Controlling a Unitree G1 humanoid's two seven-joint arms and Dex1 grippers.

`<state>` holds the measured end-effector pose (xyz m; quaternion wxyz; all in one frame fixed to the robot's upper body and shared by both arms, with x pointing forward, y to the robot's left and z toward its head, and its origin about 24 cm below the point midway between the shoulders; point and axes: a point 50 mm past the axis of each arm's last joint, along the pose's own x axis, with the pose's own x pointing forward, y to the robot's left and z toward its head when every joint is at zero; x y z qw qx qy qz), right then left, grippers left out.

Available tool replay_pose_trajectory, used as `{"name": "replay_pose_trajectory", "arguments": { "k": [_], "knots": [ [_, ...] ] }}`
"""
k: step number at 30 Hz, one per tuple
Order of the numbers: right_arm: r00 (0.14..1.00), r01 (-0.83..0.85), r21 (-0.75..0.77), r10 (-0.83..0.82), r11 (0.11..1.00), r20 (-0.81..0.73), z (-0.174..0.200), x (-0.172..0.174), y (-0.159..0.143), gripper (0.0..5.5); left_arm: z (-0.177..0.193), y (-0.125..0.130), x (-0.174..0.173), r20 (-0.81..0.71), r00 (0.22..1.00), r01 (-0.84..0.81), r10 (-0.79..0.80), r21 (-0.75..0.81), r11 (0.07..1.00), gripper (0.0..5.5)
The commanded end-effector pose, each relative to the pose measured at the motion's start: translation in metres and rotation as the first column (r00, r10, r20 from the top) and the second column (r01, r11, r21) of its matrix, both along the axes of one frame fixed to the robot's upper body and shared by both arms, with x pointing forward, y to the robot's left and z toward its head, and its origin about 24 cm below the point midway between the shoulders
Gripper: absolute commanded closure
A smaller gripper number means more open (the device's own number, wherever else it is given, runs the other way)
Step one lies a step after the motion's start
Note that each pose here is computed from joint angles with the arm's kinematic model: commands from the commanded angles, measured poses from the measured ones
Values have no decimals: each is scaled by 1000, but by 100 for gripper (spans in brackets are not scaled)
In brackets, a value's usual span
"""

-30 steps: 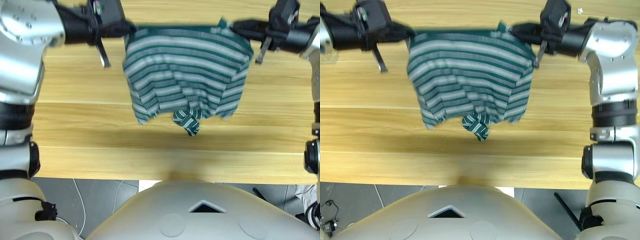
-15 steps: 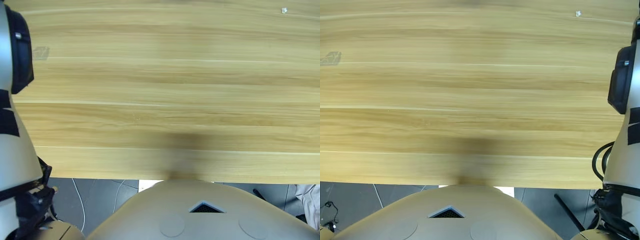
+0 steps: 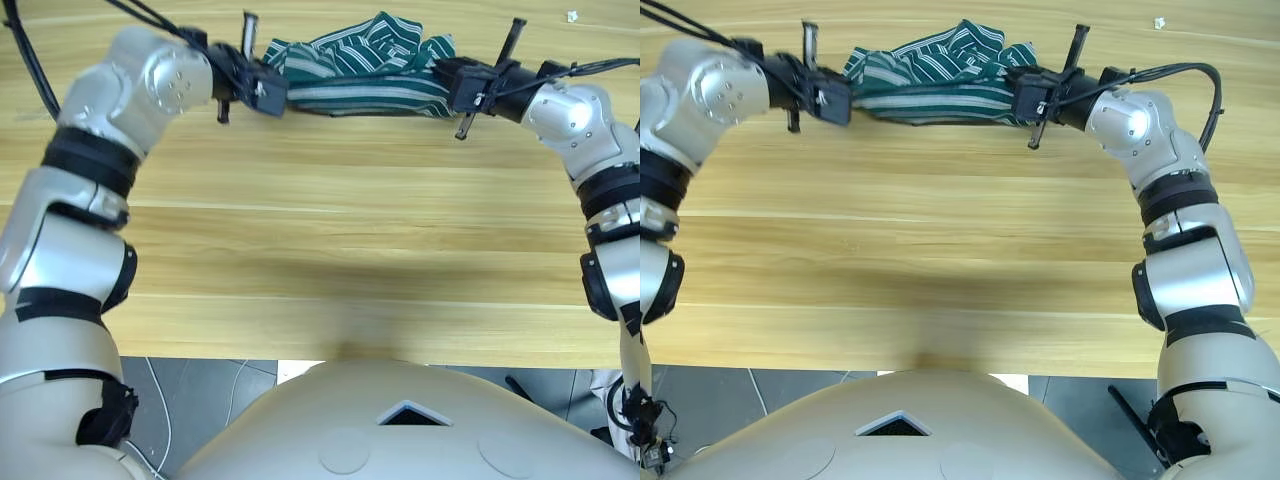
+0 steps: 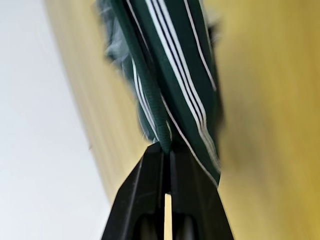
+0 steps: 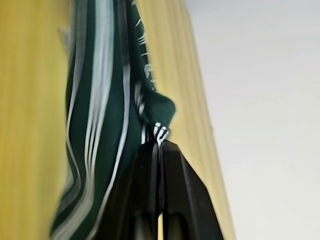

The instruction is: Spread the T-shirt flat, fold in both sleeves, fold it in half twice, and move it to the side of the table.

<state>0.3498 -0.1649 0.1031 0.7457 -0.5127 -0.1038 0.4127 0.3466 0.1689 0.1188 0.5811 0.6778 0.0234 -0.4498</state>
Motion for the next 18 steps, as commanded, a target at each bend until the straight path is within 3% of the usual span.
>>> {"name": "replay_pose_trajectory", "arguments": {
  "k": [1, 4, 8, 12, 18],
  "knots": [
    [996, -35, 102, 26, 994, 85, 63, -21, -24, 550, 65, -8, -43, 126, 988, 94, -88, -42, 995, 548],
    [994, -112, 94, 110, 989, 26, 63, -48, -23, 550, 74, -11, -73, 114, 986, 122, -118, -26, 992, 548],
    [928, -302, -10, 292, 953, -233, 31, -102, -13, 550, 48, -20, -119, -57, 981, 188, -188, -13, 982, 548],
    [838, -413, -12, 375, 911, -397, 31, -144, -7, 550, 13, -25, -188, -399, 873, 295, -280, -26, 955, 548],
    [677, -499, 56, 430, 865, -597, 23, -180, -6, 550, 1, -16, -226, -618, 751, 282, -233, -19, 959, 548]
  ]
}}
